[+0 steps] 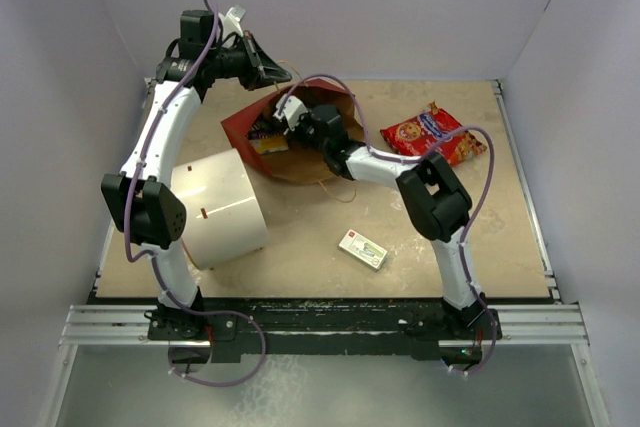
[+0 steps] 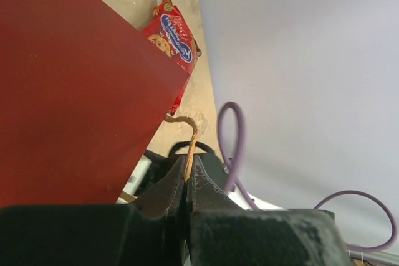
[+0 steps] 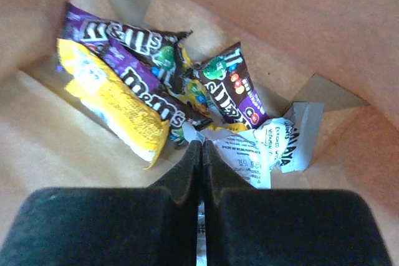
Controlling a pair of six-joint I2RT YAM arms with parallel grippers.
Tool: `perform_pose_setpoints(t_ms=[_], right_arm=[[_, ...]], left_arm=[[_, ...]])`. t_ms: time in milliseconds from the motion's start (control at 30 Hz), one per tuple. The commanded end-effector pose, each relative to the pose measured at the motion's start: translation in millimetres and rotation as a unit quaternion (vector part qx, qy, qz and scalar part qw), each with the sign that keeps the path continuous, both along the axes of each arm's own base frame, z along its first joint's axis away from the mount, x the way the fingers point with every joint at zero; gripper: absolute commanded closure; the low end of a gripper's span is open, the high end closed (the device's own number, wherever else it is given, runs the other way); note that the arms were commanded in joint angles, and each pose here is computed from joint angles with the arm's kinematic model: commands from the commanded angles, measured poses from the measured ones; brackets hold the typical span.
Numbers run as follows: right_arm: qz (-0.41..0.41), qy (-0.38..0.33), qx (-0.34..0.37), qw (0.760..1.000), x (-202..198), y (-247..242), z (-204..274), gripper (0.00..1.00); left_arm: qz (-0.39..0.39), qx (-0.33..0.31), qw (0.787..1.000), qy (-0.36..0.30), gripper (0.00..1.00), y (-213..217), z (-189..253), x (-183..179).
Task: Take the snacks out of the paper bag
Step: Take out the snack from the paper bag.
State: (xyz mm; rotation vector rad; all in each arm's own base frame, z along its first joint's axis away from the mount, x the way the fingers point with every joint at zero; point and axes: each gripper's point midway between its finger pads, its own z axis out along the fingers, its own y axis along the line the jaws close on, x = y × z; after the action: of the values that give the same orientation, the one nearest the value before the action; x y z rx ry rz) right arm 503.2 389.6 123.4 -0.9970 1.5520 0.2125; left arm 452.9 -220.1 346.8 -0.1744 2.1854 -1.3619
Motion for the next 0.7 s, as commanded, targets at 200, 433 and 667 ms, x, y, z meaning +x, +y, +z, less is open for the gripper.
perform_pose_setpoints(t_ms=[200, 433, 667], right_arm=[[0.087, 0.032, 0.119, 0.989, -89.4, -13.5, 114.1, 1.00], [0.079, 0.086, 0.100, 0.988, -168.8, -74.2, 138.3, 1.00], [-0.045, 0.124, 0.131, 0.983, -208.2, -145.0, 153.0, 1.00]], left_arm=[[0.011, -0.012, 0.999, -0.030, 1.00, 5.2, 17.8, -2.8], [0.023, -0.023, 0.999, -0.037, 1.00, 6.2, 15.5, -4.4], [0.036, -0.021, 0.998, -0.049, 1.00, 8.0, 13.4, 0.6]])
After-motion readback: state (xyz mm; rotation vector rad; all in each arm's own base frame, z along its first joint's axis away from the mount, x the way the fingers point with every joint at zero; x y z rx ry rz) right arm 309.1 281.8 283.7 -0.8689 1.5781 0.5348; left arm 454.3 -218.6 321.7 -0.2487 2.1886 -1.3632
